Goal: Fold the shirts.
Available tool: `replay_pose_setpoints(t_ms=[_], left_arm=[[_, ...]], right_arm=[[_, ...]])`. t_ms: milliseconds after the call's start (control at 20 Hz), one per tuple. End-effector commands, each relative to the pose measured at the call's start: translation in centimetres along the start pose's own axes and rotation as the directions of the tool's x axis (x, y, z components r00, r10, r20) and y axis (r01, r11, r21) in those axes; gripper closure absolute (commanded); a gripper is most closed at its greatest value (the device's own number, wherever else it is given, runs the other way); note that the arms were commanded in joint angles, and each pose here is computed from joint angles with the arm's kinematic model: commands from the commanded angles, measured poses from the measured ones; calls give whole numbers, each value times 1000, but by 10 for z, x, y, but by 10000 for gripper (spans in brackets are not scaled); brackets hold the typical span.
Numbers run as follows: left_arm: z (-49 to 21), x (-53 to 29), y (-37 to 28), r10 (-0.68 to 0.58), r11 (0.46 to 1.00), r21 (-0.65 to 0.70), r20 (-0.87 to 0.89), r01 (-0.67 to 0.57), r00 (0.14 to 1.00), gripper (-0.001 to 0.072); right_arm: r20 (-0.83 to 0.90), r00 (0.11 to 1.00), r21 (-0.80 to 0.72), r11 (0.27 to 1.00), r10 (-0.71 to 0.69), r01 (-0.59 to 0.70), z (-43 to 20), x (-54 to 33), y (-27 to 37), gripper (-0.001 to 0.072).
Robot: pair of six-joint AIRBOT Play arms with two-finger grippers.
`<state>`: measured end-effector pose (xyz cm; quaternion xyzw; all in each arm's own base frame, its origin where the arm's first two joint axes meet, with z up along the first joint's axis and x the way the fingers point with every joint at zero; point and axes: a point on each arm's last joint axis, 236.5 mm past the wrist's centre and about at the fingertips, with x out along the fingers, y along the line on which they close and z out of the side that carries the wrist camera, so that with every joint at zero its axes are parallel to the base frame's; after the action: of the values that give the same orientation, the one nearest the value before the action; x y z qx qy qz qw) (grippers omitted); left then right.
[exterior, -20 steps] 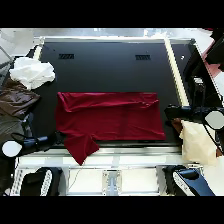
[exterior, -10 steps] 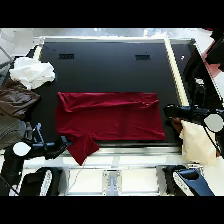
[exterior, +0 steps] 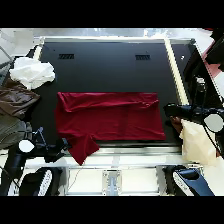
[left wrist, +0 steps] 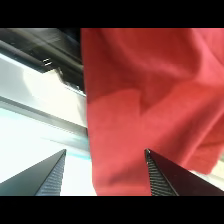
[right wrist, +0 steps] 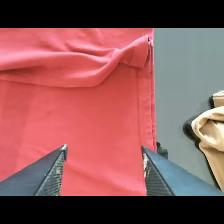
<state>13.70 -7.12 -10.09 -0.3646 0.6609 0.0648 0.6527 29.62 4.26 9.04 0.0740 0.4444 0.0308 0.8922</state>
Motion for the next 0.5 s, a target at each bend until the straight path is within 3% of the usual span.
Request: replay_pose_setpoints(t_ms=[0,100,250,300,400,450], left_arm=[[8,10,-6,-27,999,-25,-6,27,1000,178],[13,13,-11,-49,999,-18,2,49,999,219],[11,17,-12,-57,998,-33,-26,56,998,222],[10,17,-16,-72,997,-27,-29,71,997,327],[10,17,-19,-85,996,12,-29,86,996,688],[10,17,-19,-86,996,20,-29,87,996,689]], right_arm=[[10,1000,0,1000,1,-1,2,0,0,197],[10,1000,1,1000,1,-1,2,0,0,197],[10,1000,1,1000,1,-1,2,0,0,197],[10,1000,4,1000,1,-1,2,0,0,197],[9,1000,5,1000,1,-1,2,0,0,198],[9,1000,6,1000,1,-1,2,0,0,198]])
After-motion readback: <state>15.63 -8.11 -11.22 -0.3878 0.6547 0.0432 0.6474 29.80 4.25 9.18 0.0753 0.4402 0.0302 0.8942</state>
